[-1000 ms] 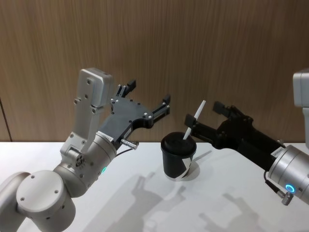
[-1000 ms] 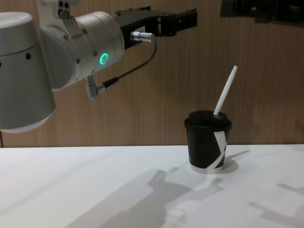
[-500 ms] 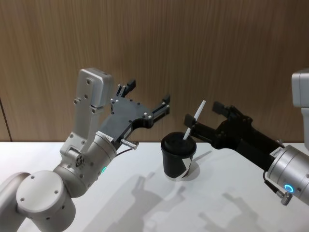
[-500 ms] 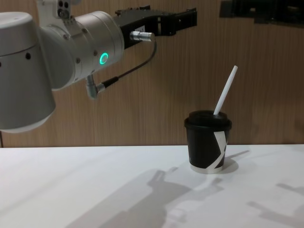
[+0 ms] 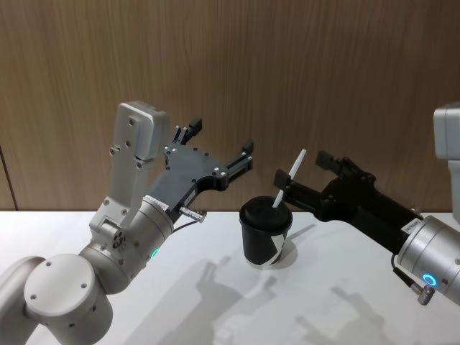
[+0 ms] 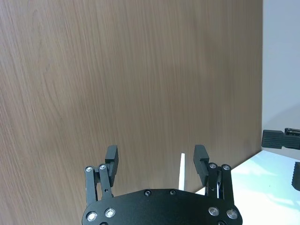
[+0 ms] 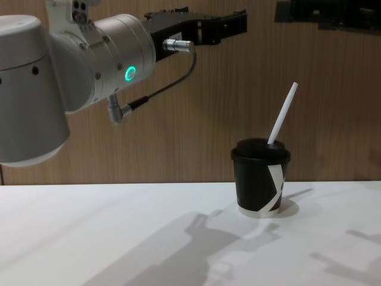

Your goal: Pick up the straw with one hand, pass it to the other hand, and insert it into the cup.

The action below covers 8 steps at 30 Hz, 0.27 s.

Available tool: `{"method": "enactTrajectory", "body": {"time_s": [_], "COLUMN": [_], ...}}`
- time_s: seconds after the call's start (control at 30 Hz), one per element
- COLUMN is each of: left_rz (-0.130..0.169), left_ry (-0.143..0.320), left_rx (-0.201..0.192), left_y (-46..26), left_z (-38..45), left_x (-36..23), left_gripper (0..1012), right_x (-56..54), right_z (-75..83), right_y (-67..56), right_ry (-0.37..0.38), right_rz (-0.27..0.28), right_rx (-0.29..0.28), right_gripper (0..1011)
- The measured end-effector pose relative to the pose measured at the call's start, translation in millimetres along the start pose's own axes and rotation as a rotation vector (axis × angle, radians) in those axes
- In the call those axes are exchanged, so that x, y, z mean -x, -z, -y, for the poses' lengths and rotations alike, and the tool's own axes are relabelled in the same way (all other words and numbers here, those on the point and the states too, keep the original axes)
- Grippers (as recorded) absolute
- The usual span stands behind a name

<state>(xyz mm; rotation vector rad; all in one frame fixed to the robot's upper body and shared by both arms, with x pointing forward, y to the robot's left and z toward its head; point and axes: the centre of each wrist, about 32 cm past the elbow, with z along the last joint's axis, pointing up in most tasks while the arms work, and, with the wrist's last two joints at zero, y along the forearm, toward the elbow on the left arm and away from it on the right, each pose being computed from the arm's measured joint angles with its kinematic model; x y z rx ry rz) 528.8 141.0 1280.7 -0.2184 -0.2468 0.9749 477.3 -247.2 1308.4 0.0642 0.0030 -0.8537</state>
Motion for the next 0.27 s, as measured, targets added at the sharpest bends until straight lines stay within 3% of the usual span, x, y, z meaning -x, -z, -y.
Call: {"method": "enactTrajectory", "body": {"time_s": [0.27], "left_rz": [0.000], "left_ry": [0.000], "left_rx": [0.000], "left_y": [0.0], "left_z": [0.0], "left_x": [0.0], "left_gripper": [1003], "right_x": [0.0], "right_z": [0.0], "right_y": [0.0], "right_ry": [0.000], "right_rz": [0.000], "right_rx": [0.000], "right_gripper": [1001]}}
